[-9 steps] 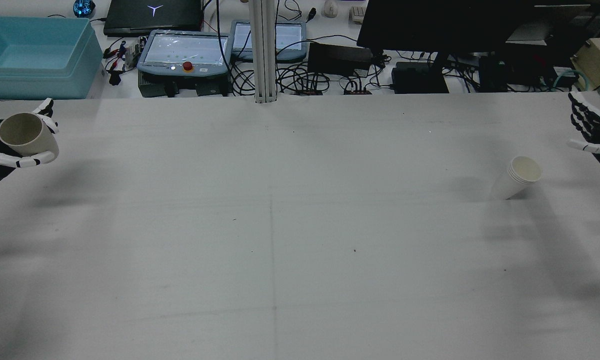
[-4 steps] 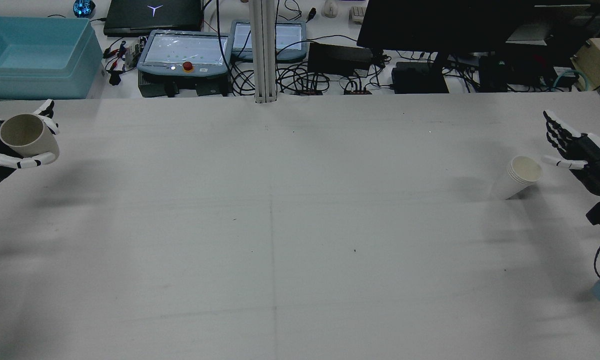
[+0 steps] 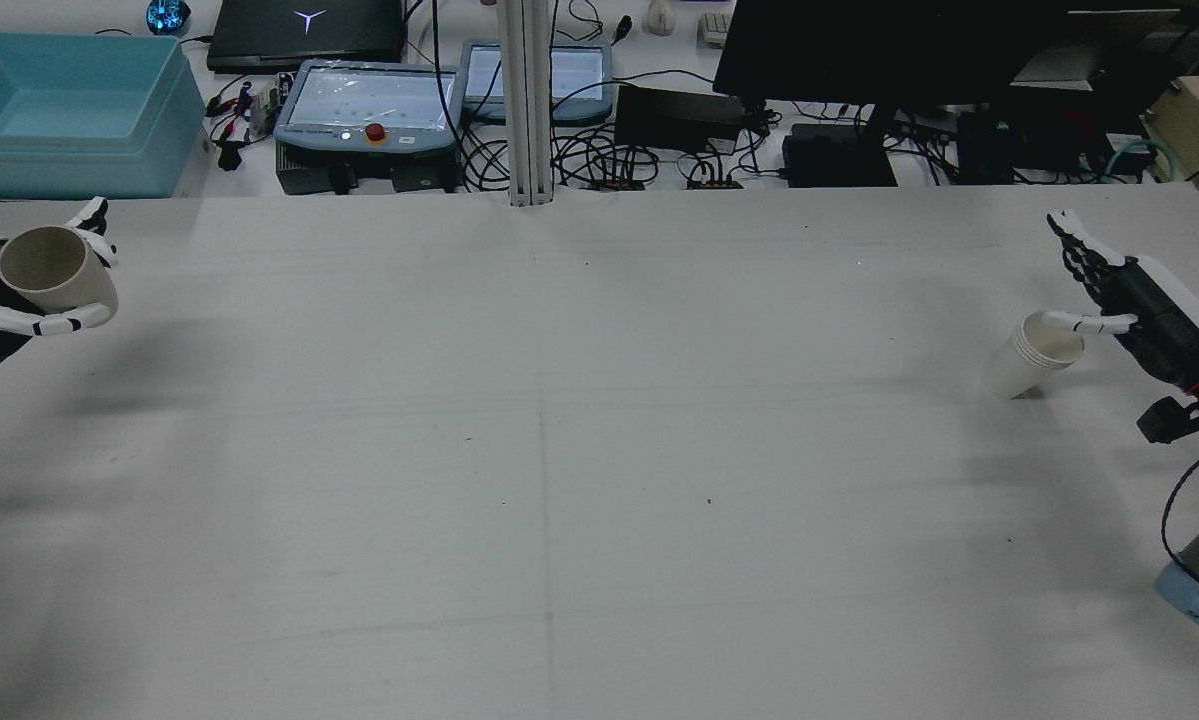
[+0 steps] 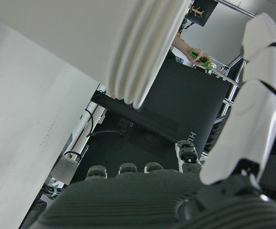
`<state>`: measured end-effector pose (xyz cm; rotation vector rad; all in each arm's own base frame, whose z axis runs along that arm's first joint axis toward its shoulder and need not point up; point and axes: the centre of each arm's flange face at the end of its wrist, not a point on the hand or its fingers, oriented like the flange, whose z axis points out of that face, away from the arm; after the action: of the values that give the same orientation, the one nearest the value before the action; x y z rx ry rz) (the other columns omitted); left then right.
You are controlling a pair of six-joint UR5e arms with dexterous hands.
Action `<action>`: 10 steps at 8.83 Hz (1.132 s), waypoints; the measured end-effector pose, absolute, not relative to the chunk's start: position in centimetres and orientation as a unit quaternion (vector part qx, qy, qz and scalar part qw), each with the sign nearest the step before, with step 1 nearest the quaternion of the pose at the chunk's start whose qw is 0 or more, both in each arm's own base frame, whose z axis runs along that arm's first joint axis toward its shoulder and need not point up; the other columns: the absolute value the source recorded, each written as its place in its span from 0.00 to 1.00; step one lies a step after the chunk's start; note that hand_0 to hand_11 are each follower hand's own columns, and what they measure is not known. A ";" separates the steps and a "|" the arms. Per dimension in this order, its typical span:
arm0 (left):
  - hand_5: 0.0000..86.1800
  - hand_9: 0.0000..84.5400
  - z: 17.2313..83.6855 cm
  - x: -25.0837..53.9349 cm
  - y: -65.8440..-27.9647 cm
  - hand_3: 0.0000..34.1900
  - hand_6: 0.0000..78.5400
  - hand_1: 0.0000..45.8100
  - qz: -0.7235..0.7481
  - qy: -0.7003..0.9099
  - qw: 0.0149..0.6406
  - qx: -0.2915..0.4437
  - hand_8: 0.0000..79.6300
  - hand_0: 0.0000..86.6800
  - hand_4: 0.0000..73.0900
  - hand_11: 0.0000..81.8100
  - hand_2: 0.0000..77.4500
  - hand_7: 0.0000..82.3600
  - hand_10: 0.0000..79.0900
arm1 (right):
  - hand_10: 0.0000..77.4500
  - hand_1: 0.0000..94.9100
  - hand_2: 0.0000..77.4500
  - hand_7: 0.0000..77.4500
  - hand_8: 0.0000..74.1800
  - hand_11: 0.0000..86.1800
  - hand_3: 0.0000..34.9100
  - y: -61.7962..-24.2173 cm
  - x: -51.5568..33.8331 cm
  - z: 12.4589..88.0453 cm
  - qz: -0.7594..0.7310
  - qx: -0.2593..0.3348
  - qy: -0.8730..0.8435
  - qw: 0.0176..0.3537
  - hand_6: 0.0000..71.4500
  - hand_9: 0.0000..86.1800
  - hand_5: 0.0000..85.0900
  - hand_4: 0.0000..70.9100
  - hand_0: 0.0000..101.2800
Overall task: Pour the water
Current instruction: 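Move the right hand to the other white paper cup, then close the right hand fingers around the second white cup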
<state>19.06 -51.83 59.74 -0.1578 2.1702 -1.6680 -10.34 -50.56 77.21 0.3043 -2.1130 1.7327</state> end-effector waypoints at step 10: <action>0.55 0.01 59.2 19.2 -51.8 0.00 0.00 0.54 -0.596 0.776 0.199 -0.057 0.00 0.62 0.43 0.08 0.51 0.02 0.04 | 0.01 0.15 0.21 0.01 0.00 0.05 0.25 -47.4 -14.0 77.5 0.607 0.103 -0.754 0.226 0.01 0.01 0.01 0.00 0.46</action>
<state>19.16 -51.83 59.21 -0.1580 2.1687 -1.6671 -13.99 -47.39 77.47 0.2848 -2.0796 1.6739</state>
